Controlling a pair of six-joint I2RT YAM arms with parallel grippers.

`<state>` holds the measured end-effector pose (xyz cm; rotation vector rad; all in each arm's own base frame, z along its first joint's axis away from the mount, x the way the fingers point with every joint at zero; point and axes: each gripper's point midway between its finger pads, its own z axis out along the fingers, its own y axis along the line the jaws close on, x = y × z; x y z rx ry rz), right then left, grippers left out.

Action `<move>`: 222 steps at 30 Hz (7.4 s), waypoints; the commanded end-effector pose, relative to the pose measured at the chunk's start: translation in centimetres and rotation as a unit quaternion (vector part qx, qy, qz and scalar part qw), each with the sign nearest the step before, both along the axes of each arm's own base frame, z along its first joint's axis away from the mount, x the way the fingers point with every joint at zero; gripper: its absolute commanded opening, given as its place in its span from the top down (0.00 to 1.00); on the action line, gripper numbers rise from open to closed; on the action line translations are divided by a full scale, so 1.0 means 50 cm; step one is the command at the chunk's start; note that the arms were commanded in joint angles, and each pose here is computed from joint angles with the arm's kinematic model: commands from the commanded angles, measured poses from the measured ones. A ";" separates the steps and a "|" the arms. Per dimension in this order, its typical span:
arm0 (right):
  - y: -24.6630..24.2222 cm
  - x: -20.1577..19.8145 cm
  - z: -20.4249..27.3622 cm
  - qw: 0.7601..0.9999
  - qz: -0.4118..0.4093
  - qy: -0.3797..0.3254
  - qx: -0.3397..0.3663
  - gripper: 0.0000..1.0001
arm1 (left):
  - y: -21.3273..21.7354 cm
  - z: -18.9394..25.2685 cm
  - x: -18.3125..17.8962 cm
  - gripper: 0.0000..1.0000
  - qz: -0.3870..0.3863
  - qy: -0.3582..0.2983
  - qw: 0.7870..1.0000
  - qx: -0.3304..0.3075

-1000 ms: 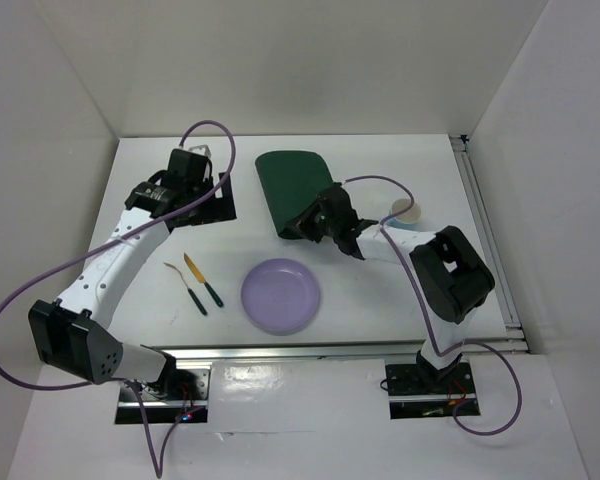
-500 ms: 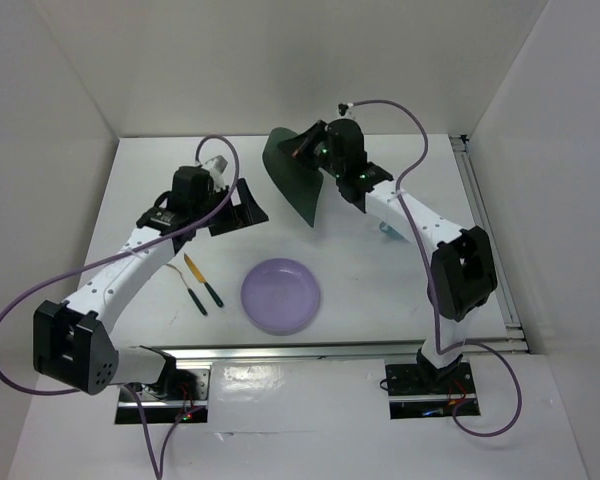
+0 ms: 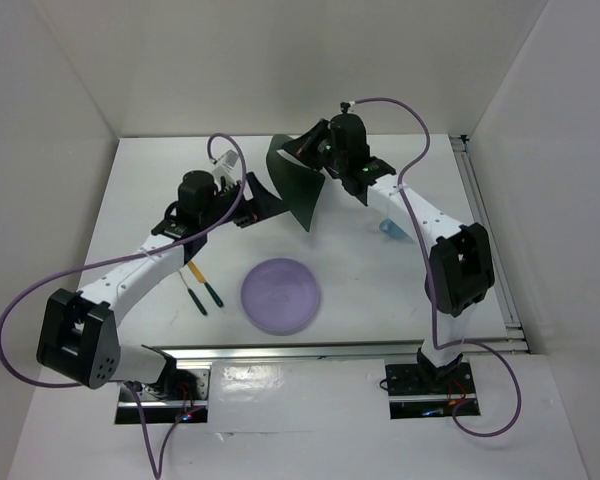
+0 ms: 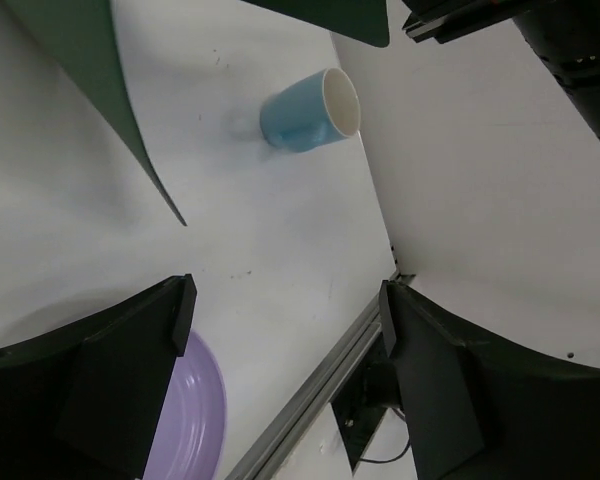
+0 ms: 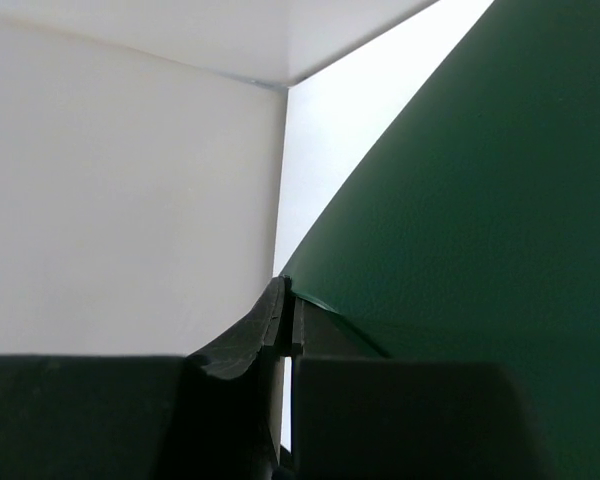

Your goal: Set the dinner table for one person

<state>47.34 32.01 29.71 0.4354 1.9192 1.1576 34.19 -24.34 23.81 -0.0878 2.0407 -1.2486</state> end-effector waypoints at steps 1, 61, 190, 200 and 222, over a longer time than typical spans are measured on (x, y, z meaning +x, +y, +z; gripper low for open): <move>-0.004 0.011 0.073 0.999 -0.001 -0.040 0.020 1.00 | -0.035 0.008 0.028 0.08 -0.007 -0.025 1.000 0.006; -0.125 -0.205 -0.293 0.987 0.113 0.104 -0.057 1.00 | 0.354 -0.045 0.126 0.45 0.317 0.073 0.912 0.251; -0.140 -0.357 -0.344 0.921 0.166 0.154 -0.316 1.00 | 0.340 -0.075 0.015 0.45 0.246 0.166 0.892 0.340; -0.145 -0.043 -0.367 0.939 0.099 0.208 -0.253 1.00 | 0.351 -0.073 0.007 0.43 0.265 0.171 0.886 0.339; -0.166 0.011 -0.437 0.939 0.042 0.252 -0.231 0.34 | 0.393 -0.060 -0.007 0.37 0.264 0.175 0.882 0.349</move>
